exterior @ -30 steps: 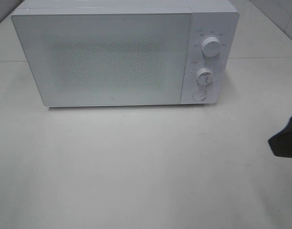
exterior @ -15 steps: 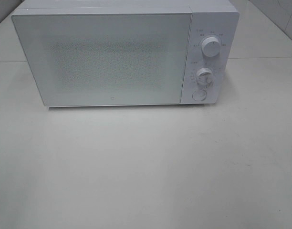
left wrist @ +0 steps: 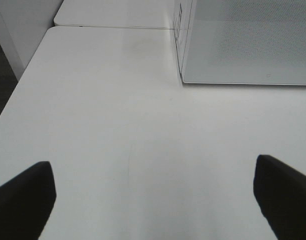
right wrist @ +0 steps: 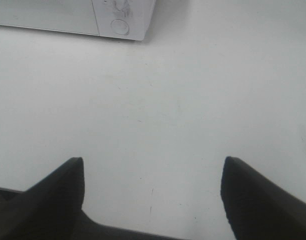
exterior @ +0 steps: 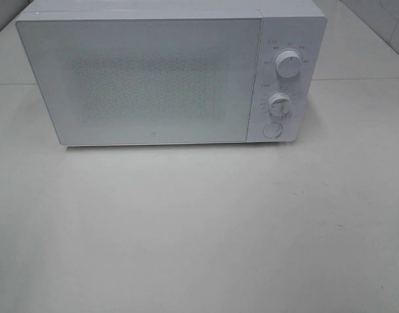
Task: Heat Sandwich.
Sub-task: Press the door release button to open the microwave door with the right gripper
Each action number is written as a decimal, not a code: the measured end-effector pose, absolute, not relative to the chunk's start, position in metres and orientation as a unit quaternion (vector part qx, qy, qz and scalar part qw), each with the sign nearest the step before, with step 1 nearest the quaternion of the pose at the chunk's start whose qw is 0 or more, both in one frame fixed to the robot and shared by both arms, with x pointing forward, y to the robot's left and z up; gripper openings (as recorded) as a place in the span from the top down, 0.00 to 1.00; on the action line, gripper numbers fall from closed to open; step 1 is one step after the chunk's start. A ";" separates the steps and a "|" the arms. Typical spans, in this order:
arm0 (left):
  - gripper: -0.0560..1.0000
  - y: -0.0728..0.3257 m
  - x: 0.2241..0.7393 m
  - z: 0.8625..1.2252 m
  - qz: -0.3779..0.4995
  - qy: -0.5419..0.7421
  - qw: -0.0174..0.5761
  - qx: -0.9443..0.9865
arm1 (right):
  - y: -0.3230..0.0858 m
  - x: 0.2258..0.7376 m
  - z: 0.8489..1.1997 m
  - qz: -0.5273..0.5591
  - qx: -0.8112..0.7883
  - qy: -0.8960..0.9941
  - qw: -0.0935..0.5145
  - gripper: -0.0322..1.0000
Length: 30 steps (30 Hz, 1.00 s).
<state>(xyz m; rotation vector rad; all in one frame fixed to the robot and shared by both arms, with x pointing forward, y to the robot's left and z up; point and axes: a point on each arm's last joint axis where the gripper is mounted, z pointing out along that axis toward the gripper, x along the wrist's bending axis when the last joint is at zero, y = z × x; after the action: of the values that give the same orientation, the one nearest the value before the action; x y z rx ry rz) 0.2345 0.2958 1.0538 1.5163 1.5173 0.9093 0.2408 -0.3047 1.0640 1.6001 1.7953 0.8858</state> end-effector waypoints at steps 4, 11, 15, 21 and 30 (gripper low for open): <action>0.01 0.296 0.234 1.054 0.359 0.598 0.395 0.598 | -0.306 0.233 1.053 0.339 0.604 0.656 0.300 0.25; 0.01 0.296 0.234 1.054 0.359 0.598 0.395 0.598 | -0.306 0.229 1.047 0.356 0.612 0.622 0.334 0.25; 0.01 0.296 0.234 1.054 0.359 0.598 0.395 0.598 | -0.306 0.229 1.047 0.356 0.612 0.622 0.334 0.25; 0.01 0.296 0.234 1.054 0.359 0.598 0.395 0.598 | -0.306 0.229 1.047 0.356 0.612 0.622 0.334 0.25; 0.01 0.296 0.234 1.054 0.359 0.598 0.395 0.598 | -0.306 0.228 1.055 0.370 0.605 0.615 0.345 0.25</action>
<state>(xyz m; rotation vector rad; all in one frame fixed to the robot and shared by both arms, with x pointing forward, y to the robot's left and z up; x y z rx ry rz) 0.2345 0.2958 1.0538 1.5163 1.5173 0.9093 0.2275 -0.3057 1.0547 1.5709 1.5958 0.9605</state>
